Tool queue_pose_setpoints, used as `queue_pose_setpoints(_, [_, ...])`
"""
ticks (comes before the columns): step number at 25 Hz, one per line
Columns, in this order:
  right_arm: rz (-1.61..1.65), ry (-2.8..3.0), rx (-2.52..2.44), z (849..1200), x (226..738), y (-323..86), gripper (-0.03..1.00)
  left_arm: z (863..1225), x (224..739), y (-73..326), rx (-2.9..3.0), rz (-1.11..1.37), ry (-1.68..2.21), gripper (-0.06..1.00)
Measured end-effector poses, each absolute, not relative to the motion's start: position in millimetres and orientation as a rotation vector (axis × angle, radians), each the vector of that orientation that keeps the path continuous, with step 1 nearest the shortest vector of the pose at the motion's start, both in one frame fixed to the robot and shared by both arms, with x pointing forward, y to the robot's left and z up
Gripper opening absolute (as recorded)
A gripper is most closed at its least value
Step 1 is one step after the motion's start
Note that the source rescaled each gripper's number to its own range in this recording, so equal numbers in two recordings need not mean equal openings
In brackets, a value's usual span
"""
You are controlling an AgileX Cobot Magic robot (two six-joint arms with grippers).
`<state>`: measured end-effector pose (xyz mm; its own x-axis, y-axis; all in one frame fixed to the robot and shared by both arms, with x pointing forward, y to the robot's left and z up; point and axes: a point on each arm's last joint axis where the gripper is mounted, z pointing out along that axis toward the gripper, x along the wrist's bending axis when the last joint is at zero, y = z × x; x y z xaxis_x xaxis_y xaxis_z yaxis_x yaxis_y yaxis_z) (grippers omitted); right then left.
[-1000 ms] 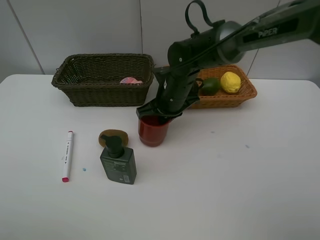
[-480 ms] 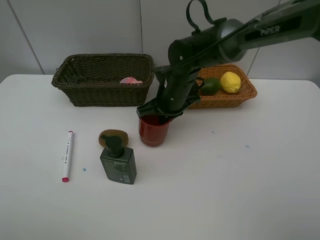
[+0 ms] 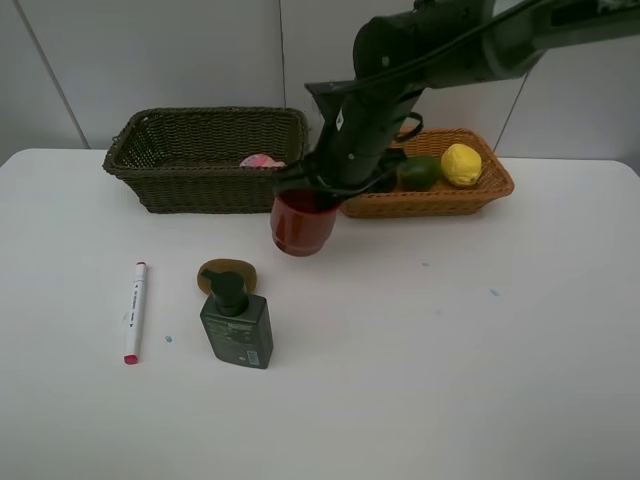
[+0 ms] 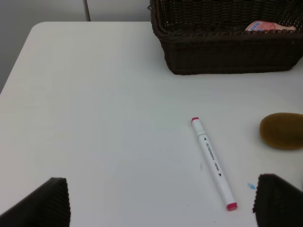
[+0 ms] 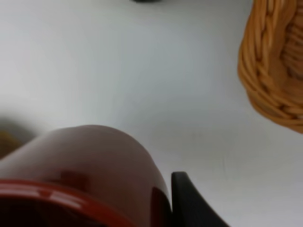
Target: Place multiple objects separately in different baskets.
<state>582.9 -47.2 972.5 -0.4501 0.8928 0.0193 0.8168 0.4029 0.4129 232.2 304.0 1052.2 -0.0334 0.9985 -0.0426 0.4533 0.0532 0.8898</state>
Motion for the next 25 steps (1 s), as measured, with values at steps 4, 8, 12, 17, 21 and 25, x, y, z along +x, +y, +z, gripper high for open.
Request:
queue_pose_setpoints(4, [0.595,2.429,1.498,991,580,-50,0.00,1052,232,304,1.496,0.928,1.588,1.00])
queue_pose_setpoints(8, [0.629,2.411,1.479,1002,579,-51,0.00,1052,232,304,1.496,0.928,1.588,1.00])
queue_pose_setpoints(12, [0.654,2.395,1.458,1009,580,-51,0.00,1052,232,304,1.496,0.928,1.588,1.00])
queue_pose_setpoints(17, [0.746,2.345,1.424,1032,589,-46,0.00,1052,232,304,1.496,0.928,1.588,1.00])
queue_pose_setpoints(21, [0.804,2.295,1.367,1052,596,-43,0.00,1052,232,304,1.496,0.928,1.588,1.00])
queue_pose_setpoints(25, [0.849,2.246,1.312,1069,601,-41,0.00,1052,232,304,1.496,0.928,1.588,1.00])
